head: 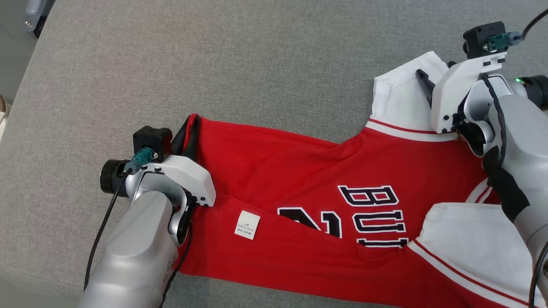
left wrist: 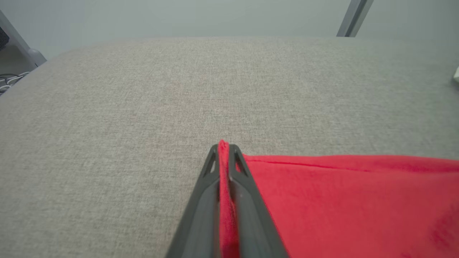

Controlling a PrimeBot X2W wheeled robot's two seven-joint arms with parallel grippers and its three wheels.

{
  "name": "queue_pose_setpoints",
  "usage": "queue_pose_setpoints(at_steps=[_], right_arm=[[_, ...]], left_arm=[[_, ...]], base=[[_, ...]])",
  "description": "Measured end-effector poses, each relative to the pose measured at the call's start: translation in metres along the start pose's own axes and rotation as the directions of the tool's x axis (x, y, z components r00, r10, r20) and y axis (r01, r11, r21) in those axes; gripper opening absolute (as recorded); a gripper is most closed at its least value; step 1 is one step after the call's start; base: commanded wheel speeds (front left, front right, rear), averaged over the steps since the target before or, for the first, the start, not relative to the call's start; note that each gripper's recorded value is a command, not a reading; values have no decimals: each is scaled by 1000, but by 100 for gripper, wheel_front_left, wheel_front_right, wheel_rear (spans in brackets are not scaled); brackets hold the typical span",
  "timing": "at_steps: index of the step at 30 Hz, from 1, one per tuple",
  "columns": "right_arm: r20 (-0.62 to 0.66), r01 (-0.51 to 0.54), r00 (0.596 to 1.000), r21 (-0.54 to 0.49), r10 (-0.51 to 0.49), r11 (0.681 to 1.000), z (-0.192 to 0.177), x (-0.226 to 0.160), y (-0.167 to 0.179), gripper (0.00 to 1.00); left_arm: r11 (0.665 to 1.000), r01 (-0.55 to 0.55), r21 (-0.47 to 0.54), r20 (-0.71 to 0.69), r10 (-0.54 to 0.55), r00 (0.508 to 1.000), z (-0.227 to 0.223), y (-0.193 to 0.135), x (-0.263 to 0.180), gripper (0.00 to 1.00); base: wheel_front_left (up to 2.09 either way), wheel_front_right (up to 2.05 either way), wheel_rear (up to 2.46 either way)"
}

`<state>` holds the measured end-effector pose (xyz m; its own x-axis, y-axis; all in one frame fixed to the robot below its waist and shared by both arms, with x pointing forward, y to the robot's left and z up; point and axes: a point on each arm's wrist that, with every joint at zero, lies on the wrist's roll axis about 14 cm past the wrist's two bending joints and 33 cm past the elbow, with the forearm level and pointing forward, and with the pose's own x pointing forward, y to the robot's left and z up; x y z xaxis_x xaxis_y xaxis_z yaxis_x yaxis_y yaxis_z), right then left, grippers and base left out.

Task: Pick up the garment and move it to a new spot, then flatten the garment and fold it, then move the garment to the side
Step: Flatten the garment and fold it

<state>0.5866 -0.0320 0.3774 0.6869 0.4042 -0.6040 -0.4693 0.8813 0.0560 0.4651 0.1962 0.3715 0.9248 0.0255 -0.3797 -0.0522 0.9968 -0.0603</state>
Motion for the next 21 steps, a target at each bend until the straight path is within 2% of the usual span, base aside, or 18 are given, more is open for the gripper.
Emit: queue_pose_setpoints(at_steps=[1,2,3,4,5,13,21], right_arm=[[-18,-5,1000,-10,5,1000,-3,3,2,100],[-25,-11,1000,-13,11,1000,-2,6,5,85],[-23,-16,1000,-16,15,1000,-1,8,6,63],[-22,-19,1000,-28,18,999,0,9,7,25],[-18,-20,1000,-33,20,999,1,10,7,0],[110,66,992,-65,-59,996,25,4,-30,0],[296,124,949,-22,-112,992,54,-13,-51,0]], left_arm=[[1000,-4,-2,-1,4,1000,0,0,0,0],[1000,-7,-4,0,7,1000,0,1,1,0],[1000,-9,-6,0,9,1000,0,1,1,0],[1000,-12,-8,-1,12,1000,0,1,1,0],[1000,-18,-9,-4,18,1000,-1,1,0,0],[998,-56,-21,42,57,997,15,6,6,0],[996,-88,-33,119,91,989,41,12,14,0]], base=[[0,0,0],[0,0,0],[0,0,0],[0,0,0],[0,0,0],[0,0,0],[0,0,0]])
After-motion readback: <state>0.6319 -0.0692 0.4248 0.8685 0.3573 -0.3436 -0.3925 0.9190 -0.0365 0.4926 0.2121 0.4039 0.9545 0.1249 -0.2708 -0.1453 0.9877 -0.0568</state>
